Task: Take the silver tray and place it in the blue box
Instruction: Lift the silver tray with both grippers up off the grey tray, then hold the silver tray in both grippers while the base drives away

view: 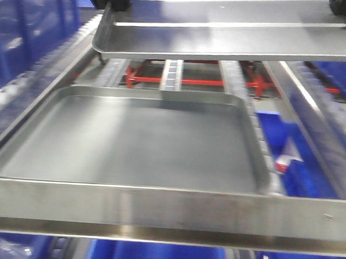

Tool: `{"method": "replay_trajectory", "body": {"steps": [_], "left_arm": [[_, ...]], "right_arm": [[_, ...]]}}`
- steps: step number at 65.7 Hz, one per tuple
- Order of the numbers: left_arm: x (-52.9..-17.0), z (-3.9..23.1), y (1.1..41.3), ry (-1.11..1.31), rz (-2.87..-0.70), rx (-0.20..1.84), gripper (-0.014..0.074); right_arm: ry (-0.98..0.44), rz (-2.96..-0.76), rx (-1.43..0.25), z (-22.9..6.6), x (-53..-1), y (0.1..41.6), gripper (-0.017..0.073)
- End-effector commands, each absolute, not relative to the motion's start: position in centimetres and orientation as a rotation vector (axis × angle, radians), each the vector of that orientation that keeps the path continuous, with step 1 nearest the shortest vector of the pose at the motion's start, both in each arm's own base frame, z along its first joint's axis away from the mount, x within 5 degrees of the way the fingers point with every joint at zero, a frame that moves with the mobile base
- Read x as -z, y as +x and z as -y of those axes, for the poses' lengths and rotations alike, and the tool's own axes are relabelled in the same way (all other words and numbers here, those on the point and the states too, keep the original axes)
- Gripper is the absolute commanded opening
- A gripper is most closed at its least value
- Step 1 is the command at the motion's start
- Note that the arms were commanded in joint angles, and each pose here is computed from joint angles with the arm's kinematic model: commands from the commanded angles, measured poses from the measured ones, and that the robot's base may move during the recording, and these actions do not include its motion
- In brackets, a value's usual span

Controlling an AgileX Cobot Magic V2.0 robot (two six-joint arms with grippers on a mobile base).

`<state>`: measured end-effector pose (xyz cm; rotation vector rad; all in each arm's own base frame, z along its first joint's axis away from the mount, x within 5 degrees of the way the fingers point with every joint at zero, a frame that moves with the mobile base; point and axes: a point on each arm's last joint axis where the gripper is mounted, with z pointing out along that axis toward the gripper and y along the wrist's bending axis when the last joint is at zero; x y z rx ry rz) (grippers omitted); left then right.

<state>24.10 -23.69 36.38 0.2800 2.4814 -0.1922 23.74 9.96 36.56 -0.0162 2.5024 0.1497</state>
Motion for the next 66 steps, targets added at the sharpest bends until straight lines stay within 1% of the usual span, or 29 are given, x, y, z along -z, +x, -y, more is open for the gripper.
{"method": "replay_trajectory", "body": {"steps": [1,66], "left_arm": [[-38.85,23.34,23.36,0.317,-2.388,0.239,-0.0104],[-38.85,23.34,23.36,0.317,-2.388,0.239,-0.0104]], "right_arm": [[-0.043,-2.369,-0.176,-9.72,-38.7,23.64,0.006],[-0.043,-2.369,-0.176,-9.72,-38.7,23.64,0.006]]}}
